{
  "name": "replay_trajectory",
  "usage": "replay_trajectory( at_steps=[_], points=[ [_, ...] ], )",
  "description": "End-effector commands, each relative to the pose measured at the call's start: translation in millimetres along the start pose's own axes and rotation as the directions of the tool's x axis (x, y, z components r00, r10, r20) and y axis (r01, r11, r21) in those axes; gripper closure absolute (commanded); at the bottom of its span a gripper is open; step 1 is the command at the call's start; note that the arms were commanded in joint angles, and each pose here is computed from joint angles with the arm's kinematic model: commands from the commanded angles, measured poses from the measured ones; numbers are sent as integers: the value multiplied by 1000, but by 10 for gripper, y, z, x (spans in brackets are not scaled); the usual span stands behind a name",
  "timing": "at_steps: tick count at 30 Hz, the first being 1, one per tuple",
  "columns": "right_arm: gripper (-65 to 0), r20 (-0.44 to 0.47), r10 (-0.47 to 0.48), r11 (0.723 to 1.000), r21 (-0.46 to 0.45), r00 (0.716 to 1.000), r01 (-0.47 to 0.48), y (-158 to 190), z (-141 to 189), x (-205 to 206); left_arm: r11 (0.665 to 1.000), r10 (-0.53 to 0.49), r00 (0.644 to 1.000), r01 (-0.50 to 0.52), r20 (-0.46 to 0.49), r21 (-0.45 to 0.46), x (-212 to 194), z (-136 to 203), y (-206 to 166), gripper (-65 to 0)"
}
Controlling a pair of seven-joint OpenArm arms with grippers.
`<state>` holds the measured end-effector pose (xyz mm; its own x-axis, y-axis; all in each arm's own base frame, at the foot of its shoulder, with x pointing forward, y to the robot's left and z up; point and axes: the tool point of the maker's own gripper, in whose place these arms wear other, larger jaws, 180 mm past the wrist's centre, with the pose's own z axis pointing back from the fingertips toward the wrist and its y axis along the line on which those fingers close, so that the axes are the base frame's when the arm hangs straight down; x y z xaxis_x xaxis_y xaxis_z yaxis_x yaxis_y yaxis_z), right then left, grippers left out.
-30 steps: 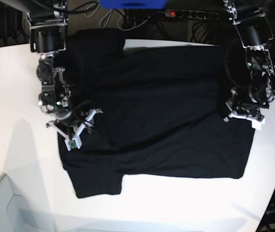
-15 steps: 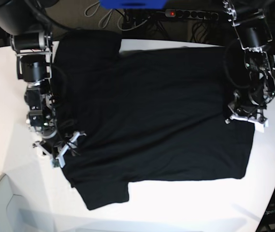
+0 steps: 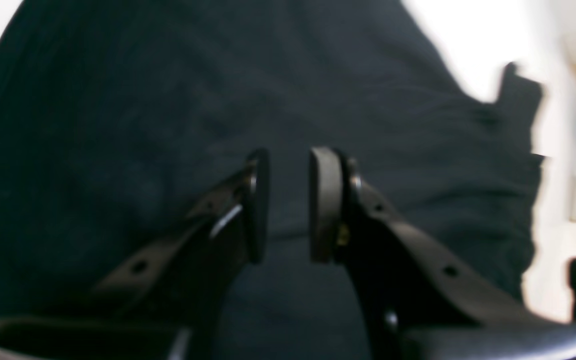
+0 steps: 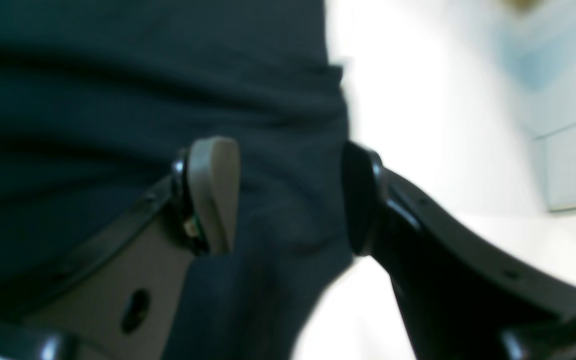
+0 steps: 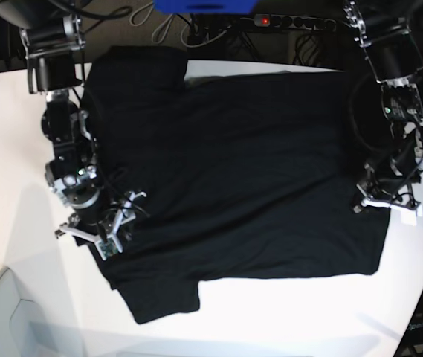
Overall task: Layout the t-shirt on the table in an organized manner, then fold the t-shirt properly
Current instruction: 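Grasp the shirt shoulder with the right gripper and drag it toward the collar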
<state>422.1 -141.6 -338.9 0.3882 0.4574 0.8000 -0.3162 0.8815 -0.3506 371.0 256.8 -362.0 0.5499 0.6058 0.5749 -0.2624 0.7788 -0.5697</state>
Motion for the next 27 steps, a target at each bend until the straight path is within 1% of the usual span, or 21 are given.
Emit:
replay_trajectory(
  at_steps=[1, 3, 5, 8, 10, 14, 16, 19, 21, 23, 27],
  points=[
    [-332, 45, 0, 1000, -24, 999, 1, -57, 80, 194, 999, -30, 998, 32, 53, -24, 198, 115, -64, -141],
    [-332, -7, -18, 1000, -4, 1000, 18, 136, 226, 86, 998, -47, 997, 50, 61, -43, 173, 238, -94, -141],
    [-332, -40, -31, 999, 13, 999, 31, 276, 342, -9, 996, -68, 996, 71, 56, -47, 115, 319, -100, -141],
    [-332, -92, -53, 997, 44, 994, 58, 493, 450, -217, 996, -84, 996, 84, 17, -10, -66, 401, 64, -141],
    [-332, -126, -64, 995, 64, 990, 72, 611, 489, -368, 997, -68, 997, 69, -25, 22, -255, 437, 227, -141],
    [-332, -162, -75, 993, 84, 984, 89, 740, 542, -525, 996, -55, 995, 60, -85, 62, -527, 508, 421, -141],
    [-332, -176, -78, 991, 91, 981, 95, 789, 570, -589, 991, -78, 992, 87, -95, 99, -562, 518, 510, -141],
    [-332, -205, -79, 988, 112, 976, 103, 910, 634, -717, 976, -106, 987, 127, -122, 176, -611, 465, 699, -141],
    [-332, -217, -100, 983, 129, 971, 130, 1040, 664, -747, 972, -99, 987, 124, -128, 201, -596, 358, 744, -141],
    [-332, -233, -109, 980, 140, 966, 144, 1127, 705, -810, 969, -86, 986, 116, -141, 219, -594, 268, 794, -141],
    [-332, -277, -112, 974, 159, 954, 160, 1267, 828, -997, 971, -55, 989, 86, -139, 225, -498, 96, 792, -141]
  ],
)
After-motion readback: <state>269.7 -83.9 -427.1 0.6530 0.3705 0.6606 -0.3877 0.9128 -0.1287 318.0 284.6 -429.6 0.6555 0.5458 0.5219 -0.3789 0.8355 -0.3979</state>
